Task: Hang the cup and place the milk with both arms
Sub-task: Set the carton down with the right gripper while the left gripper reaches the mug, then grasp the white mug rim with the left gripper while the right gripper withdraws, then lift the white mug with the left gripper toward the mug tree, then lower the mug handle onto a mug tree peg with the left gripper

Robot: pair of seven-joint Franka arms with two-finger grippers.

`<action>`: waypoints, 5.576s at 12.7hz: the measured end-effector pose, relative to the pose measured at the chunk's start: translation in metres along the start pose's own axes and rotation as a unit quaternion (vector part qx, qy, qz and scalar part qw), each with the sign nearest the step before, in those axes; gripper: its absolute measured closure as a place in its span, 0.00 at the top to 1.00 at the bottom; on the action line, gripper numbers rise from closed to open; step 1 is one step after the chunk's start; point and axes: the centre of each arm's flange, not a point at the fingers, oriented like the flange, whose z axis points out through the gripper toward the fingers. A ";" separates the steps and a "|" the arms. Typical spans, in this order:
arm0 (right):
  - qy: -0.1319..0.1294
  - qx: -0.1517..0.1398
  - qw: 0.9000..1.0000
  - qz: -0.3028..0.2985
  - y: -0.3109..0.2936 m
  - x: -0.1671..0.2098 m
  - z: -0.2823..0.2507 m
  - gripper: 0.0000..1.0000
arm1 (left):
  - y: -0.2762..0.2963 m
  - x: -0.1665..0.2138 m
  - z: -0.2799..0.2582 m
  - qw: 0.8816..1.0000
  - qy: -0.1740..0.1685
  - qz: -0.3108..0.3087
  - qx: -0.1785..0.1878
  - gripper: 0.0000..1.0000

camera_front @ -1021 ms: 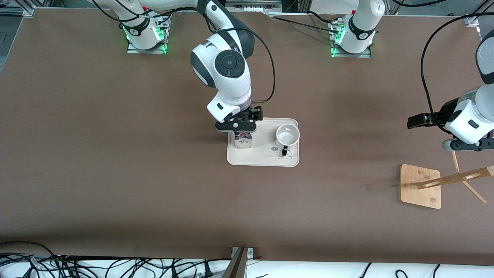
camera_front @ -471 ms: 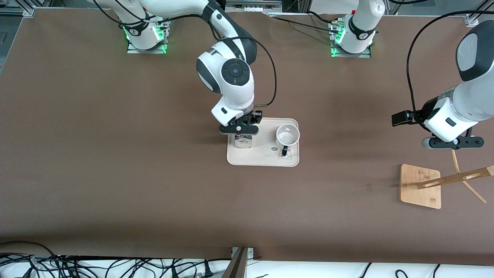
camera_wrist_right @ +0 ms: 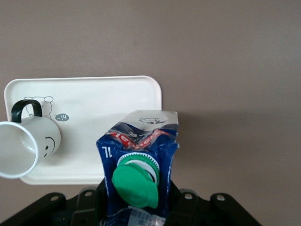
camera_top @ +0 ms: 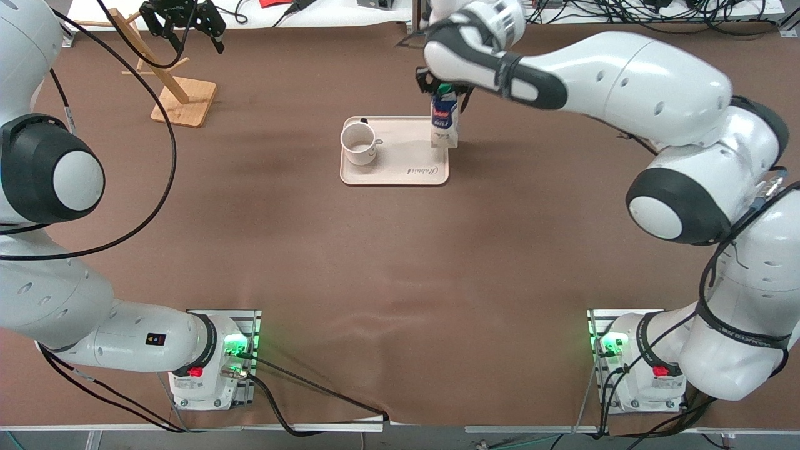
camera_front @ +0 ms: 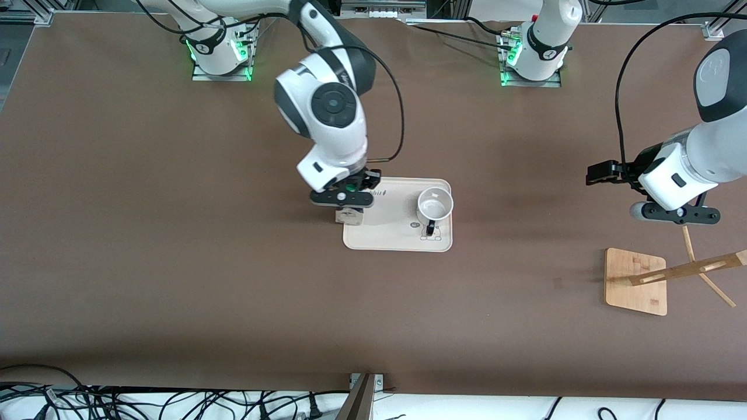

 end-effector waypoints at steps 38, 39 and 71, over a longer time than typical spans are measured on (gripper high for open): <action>-0.004 -0.013 0.996 -0.090 0.385 0.043 -0.194 1.00 | 0.319 0.031 0.313 0.999 0.006 0.016 -0.027 0.91; -0.002 -0.015 0.996 -0.085 0.387 0.044 -0.194 1.00 | 0.318 0.030 0.315 1.000 0.007 0.018 -0.021 0.79; 0.019 -0.017 0.997 -0.075 0.396 0.048 -0.203 1.00 | 0.027 0.051 0.007 0.991 0.097 -0.084 -0.044 0.07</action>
